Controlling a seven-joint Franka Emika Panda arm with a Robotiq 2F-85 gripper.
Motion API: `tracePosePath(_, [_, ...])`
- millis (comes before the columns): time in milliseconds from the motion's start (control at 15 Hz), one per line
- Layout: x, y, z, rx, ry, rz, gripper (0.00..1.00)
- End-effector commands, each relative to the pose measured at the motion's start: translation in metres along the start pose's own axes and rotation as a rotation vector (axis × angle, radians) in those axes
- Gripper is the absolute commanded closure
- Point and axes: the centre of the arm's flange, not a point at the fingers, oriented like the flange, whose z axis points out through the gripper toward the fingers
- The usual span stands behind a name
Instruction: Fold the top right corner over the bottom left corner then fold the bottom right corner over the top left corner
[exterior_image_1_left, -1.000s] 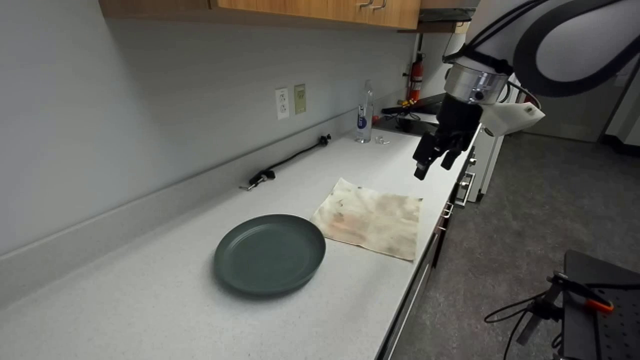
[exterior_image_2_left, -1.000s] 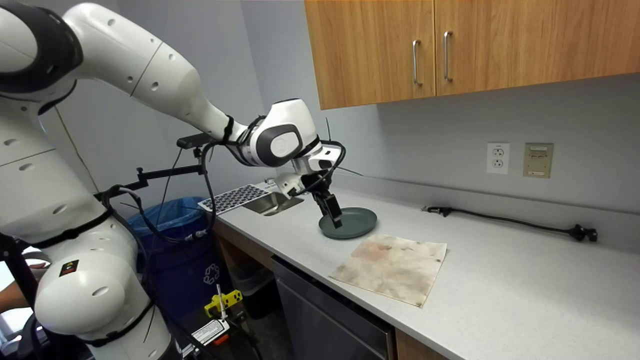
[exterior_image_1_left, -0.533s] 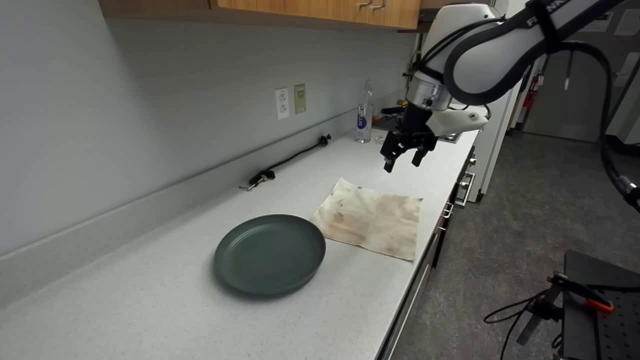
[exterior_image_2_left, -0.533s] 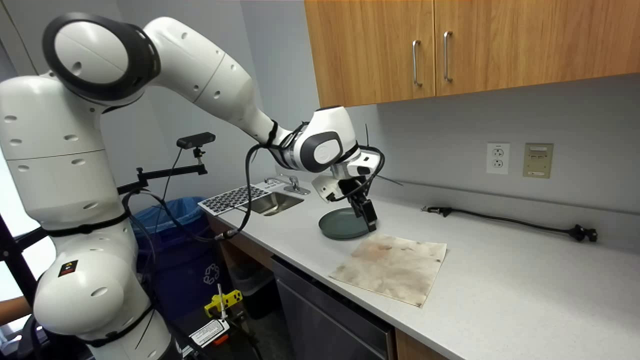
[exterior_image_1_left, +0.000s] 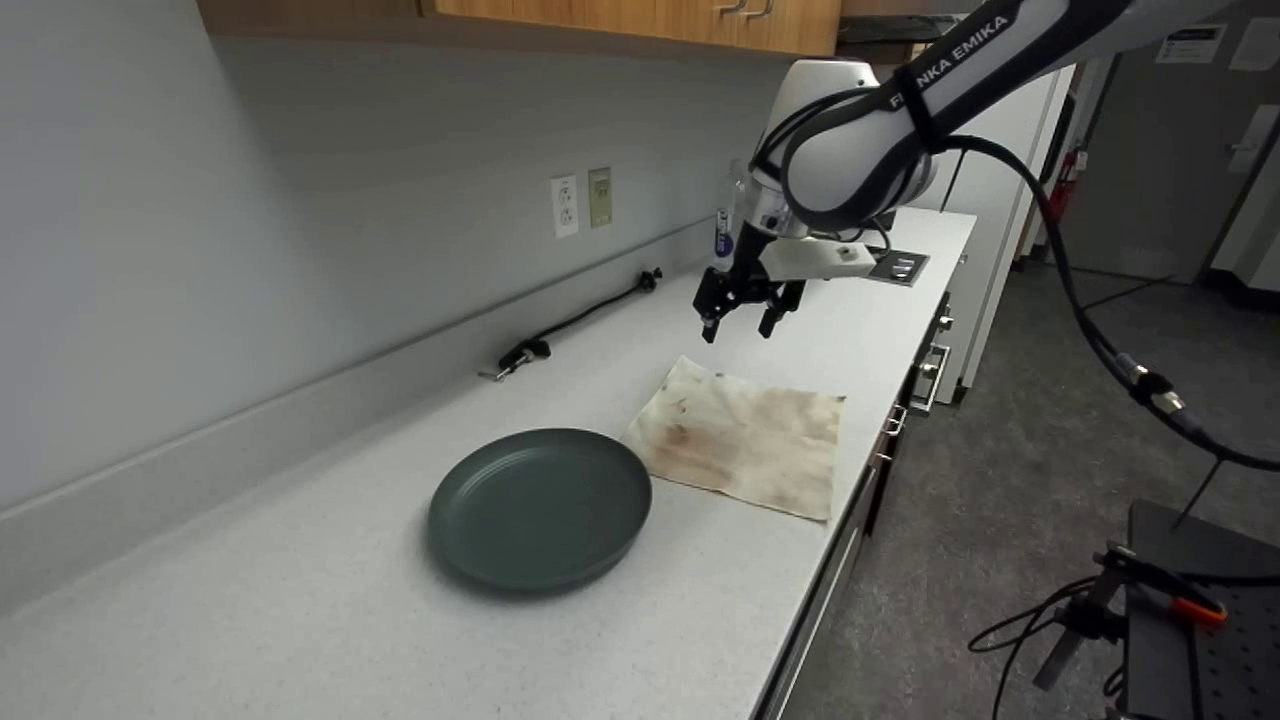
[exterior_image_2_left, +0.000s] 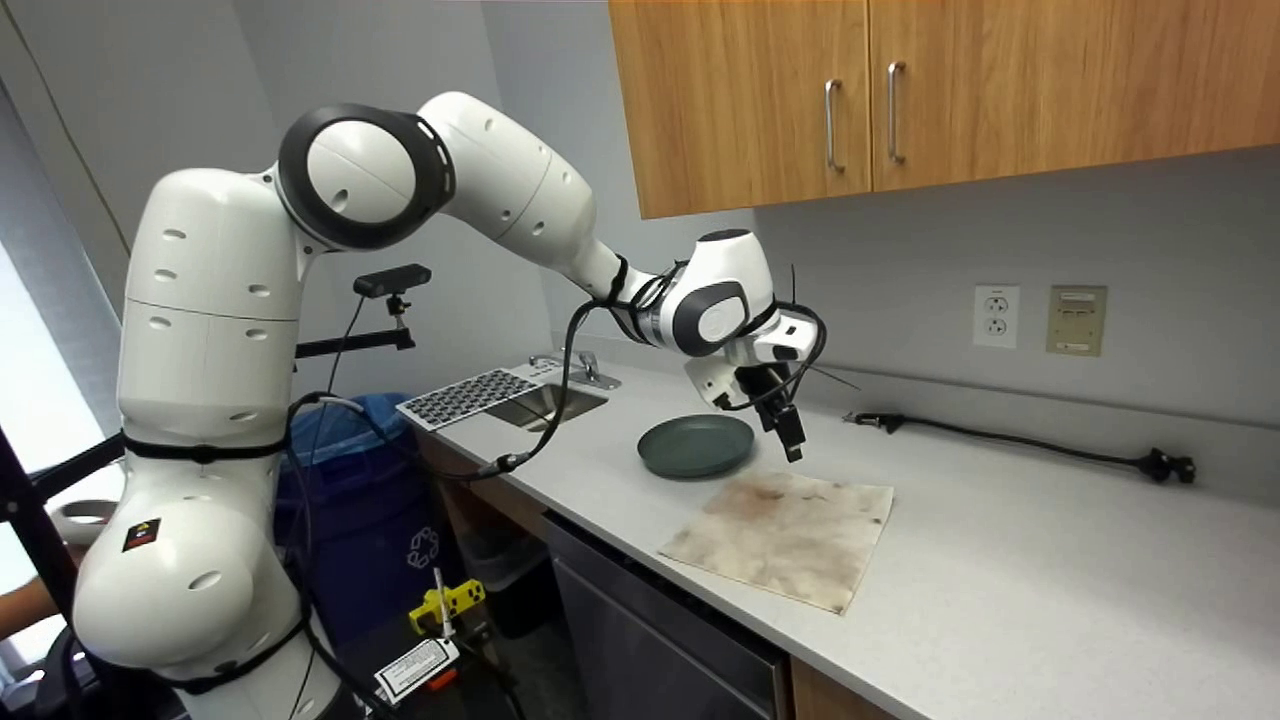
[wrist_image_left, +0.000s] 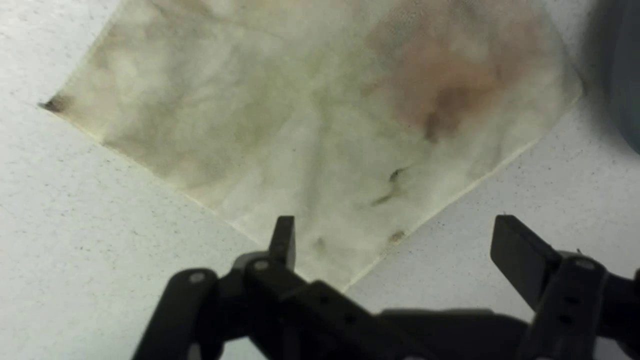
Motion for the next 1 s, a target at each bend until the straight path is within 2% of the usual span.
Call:
tracePosePath(0, [0.002, -0.002, 0.002, 0.003, 0.001, 0.001, 0.0])
tracePosePath(333, [0.01, 0.0, 0.011, 0.007, 0.013, 0.033, 0.0])
tracePosePath(667, [0.046, 0.016, 0.043, -0.004, 0.035, 0.171, 0.0])
tracePosePath(933, [0.074, 0.014, 0.066, 0.022, 0.066, 0.317, 0.0])
